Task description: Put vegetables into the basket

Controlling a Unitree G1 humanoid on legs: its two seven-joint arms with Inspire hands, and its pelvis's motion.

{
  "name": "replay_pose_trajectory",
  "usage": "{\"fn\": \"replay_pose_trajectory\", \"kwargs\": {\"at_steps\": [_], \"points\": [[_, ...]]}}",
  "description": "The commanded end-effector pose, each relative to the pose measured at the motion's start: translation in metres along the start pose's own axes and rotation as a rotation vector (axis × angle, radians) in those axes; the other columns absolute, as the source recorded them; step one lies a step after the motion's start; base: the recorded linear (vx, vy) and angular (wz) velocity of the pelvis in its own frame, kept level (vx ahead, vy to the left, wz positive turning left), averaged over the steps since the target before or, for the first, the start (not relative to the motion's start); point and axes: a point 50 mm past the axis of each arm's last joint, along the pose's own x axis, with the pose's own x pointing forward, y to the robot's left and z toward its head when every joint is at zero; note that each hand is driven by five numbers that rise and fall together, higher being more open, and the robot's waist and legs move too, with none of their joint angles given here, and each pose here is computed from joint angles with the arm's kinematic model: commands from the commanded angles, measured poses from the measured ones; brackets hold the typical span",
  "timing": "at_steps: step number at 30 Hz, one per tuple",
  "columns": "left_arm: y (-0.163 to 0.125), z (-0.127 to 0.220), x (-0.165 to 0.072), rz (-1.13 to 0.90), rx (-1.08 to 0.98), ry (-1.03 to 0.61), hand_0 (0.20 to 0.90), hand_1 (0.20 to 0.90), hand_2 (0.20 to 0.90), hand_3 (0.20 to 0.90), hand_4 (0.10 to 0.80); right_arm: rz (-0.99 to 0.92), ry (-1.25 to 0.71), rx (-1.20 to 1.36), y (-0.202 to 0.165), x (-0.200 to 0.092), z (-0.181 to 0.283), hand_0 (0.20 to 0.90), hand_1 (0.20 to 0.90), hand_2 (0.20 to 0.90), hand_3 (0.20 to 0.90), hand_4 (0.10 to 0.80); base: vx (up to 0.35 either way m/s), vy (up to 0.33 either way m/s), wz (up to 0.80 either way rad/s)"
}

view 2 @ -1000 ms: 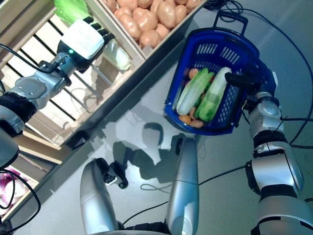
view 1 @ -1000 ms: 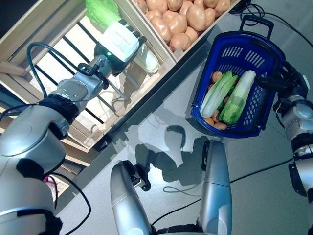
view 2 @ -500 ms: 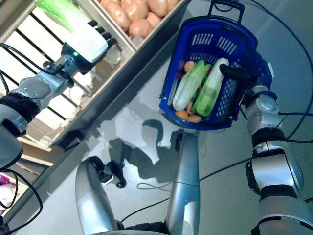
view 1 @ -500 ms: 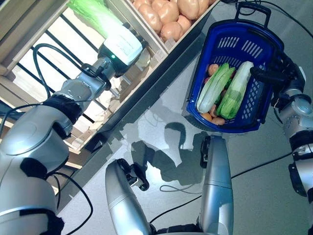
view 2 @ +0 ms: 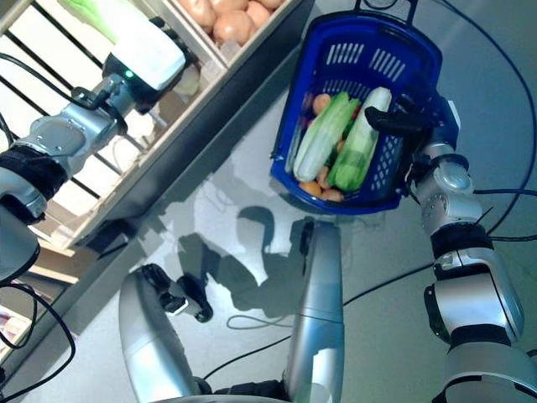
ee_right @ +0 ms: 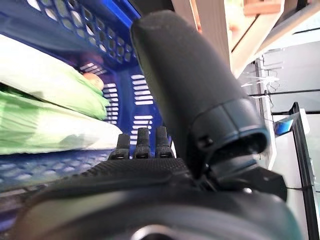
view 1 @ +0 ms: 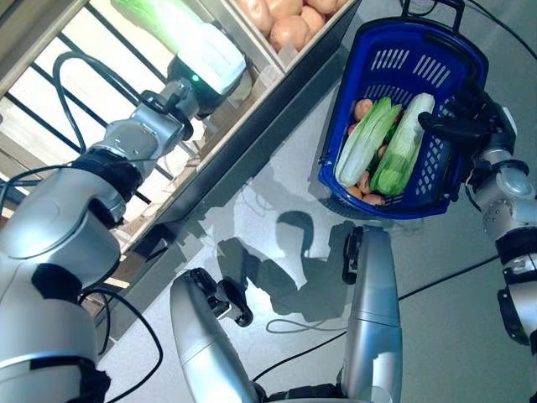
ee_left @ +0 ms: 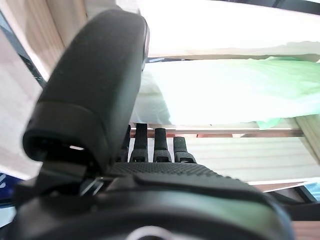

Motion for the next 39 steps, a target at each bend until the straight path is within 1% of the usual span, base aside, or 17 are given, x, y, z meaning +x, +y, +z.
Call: {"fn": "replay_pose_trajectory", "kwargs": {"at_steps": [1,6,10,12,13,20,27,31,39], "points": [[0.012,-0.06,-0.003,-0.128,0.086,0.27,0.9,0.9,0.9,0.9,0.8,0.022,-0.169,0.106,-0.008,-0.005,0.03,0.9,0.9,0.9,0.9,0.8,0.0,0.0,0.0],[-0.002,-0.064,-0.009,-0.241,0.086,0.301,0.9,0.9,0.9,0.9,0.8,0.026,-0.189,0.128,-0.013,-0.009,0.029,0.9,0.9,0.9,0.9,0.8,0.005,0.009,-0.02],[-0.018,-0.065,-0.018,-0.344,0.062,0.334,0.9,0.9,0.9,0.9,0.8,0.041,-0.193,0.126,-0.007,-0.007,0.033,0.9,0.9,0.9,0.9,0.8,0.0,0.0,0.0],[-0.02,-0.063,-0.018,-0.353,0.055,0.328,0.9,0.9,0.9,0.9,0.8,0.048,-0.196,0.128,-0.004,-0.006,0.035,0.9,0.9,0.9,0.9,0.8,0.0,0.0,0.0],[-0.022,-0.061,-0.018,-0.351,0.045,0.319,0.3,0.3,0.3,0.3,0.4,0.054,-0.198,0.131,-0.001,-0.006,0.035,0.9,0.9,0.9,0.9,0.8,0.0,0.0,0.0],[-0.021,-0.058,-0.018,-0.31,0.015,0.27,0.3,0.3,0.3,0.3,0.4,0.064,-0.21,0.154,0.006,-0.005,0.037,0.9,0.9,0.9,0.9,0.8,0.002,-0.005,0.02],[-0.018,-0.055,-0.019,-0.181,-0.006,0.222,0.3,0.3,0.3,0.3,0.4,0.061,-0.202,0.182,0.013,-0.004,0.033,0.9,0.9,0.9,0.9,0.8,0.0,0.0,0.0],[-0.017,-0.053,-0.022,-0.085,-0.066,0.203,0.3,0.3,0.3,0.3,0.4,0.065,-0.187,0.174,0.015,-0.004,0.027,0.9,0.9,0.9,0.9,0.8,0.0,0.0,0.0],[-0.025,-0.05,-0.031,-0.014,-0.166,0.181,0.3,0.3,0.3,0.3,0.4,0.076,-0.158,0.162,0.012,-0.005,0.017,0.9,0.9,0.9,0.9,0.8,0.064,0.001,0.02]]}}
